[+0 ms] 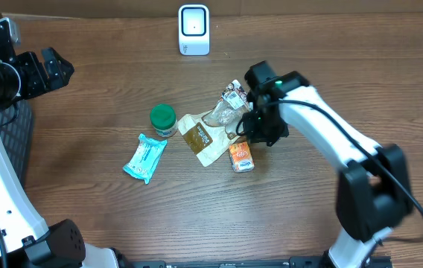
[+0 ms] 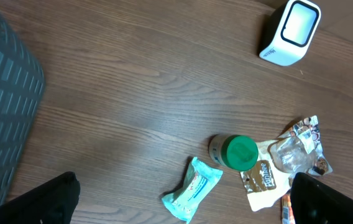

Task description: Scan the item barcode

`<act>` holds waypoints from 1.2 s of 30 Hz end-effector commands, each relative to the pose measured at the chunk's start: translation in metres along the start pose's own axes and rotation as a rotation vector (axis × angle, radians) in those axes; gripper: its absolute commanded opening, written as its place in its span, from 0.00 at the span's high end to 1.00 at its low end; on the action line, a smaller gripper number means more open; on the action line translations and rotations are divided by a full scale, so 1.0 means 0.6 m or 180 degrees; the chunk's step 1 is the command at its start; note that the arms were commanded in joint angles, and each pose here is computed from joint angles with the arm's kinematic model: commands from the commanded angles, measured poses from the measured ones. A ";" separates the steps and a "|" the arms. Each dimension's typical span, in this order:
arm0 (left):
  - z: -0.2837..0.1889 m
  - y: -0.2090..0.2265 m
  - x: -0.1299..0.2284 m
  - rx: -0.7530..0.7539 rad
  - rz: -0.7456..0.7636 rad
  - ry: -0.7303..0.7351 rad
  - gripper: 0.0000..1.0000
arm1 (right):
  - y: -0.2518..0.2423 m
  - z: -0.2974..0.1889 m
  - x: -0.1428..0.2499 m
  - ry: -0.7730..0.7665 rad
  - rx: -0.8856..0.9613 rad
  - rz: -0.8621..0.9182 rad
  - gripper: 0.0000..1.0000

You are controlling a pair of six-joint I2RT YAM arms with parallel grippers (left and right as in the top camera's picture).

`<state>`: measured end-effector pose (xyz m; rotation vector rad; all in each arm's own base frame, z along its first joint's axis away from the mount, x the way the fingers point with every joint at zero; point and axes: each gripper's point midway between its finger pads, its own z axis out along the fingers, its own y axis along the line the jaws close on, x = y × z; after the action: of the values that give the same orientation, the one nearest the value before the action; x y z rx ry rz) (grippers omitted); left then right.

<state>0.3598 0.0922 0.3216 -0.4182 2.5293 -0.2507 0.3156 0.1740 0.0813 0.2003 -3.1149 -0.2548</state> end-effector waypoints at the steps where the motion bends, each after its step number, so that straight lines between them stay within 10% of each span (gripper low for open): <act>1: -0.010 -0.007 -0.005 0.0030 0.0090 -0.0067 0.00 | 0.037 -0.104 0.008 -0.0389 -0.0369 -0.0191 0.53; 5: -0.010 -0.007 -0.005 0.0030 0.0090 -0.0066 0.00 | 0.036 -0.156 0.041 -0.0497 -0.0401 -0.0210 0.36; 36: -0.010 -0.007 -0.005 0.0030 0.0090 -0.0066 0.00 | -0.001 0.020 0.081 -0.0392 -0.0478 0.0310 0.30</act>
<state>0.3599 0.0922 0.3216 -0.4181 2.5290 -0.2506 0.2739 0.1686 0.0803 0.0844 -3.2199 -0.4869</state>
